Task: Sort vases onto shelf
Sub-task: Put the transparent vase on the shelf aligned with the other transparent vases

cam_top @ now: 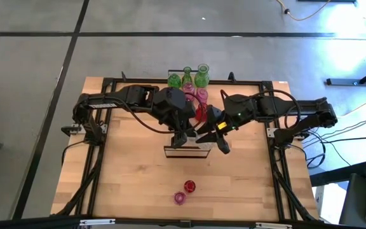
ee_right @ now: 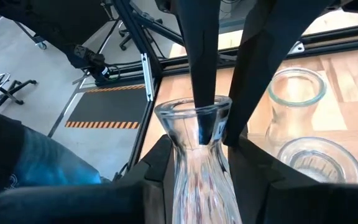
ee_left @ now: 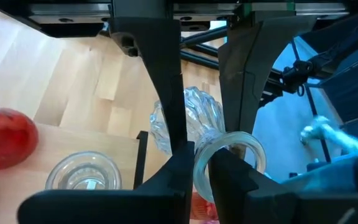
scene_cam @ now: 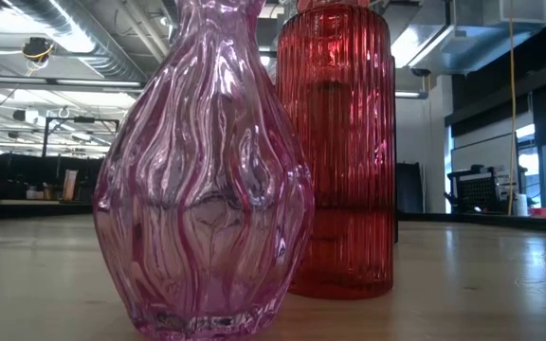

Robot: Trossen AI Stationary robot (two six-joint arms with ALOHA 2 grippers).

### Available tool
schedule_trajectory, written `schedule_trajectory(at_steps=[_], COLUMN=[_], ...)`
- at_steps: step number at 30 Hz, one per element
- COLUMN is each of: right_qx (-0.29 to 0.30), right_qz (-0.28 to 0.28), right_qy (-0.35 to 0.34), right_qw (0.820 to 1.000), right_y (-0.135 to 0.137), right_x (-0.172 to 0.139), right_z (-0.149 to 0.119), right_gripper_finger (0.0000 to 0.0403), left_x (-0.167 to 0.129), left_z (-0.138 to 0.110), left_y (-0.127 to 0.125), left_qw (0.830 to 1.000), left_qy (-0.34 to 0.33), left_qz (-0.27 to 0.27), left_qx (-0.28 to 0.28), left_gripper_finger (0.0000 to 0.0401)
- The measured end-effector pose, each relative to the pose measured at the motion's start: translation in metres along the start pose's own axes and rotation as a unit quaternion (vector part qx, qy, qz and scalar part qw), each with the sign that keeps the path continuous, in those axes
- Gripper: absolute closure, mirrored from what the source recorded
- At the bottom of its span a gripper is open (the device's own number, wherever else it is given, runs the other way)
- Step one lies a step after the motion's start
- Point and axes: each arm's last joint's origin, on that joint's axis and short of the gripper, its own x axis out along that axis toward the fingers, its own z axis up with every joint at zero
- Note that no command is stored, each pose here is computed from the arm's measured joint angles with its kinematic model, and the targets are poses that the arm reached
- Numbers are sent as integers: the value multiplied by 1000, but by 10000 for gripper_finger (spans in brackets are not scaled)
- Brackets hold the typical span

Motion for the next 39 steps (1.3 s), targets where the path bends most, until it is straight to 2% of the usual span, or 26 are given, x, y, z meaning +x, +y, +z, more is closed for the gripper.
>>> schedule_trajectory(at_steps=[8, 16, 20, 26, 31, 33, 36, 39], right_qx=[8, 15, 22, 23, 20, 17, 15, 33], right_qz=[-3, -15, -29, -46, -77, -95, -122, -146], right_qy=[6, 19, 42, 51, 50, 44, 28, -16], right_qw=[1000, 1000, 998, 997, 996, 994, 992, 989], right_y=[0, 0, -2, -3, -5, -5, -6, -8], right_x=[0, -4, -5, -9, -10, -13, -20, -28], right_z=[-1, -5, -11, -15, -16, -16, -20, -31], right_gripper_finger=[301, 301, 309, 322, 322, 322, 322, 323], left_x=[0, -1, -16, -20, -49, -63, -99, -136], left_z=[0, 0, 3, 6, 8, 6, 2, -4], left_y=[0, 0, -2, 3, 6, 6, 4, 1], left_qw=[1000, 1000, 1000, 999, 997, 994, 984, 970], left_qy=[6, 2, -14, -33, -68, -81, -126, -174], left_qz=[-11, -7, -16, 8, 36, 68, 123, 167], left_qx=[6, 8, 9, 8, 5, 13, 24, 20], left_gripper_finger=[351, 300, 274, 258, 258, 258, 258, 258])
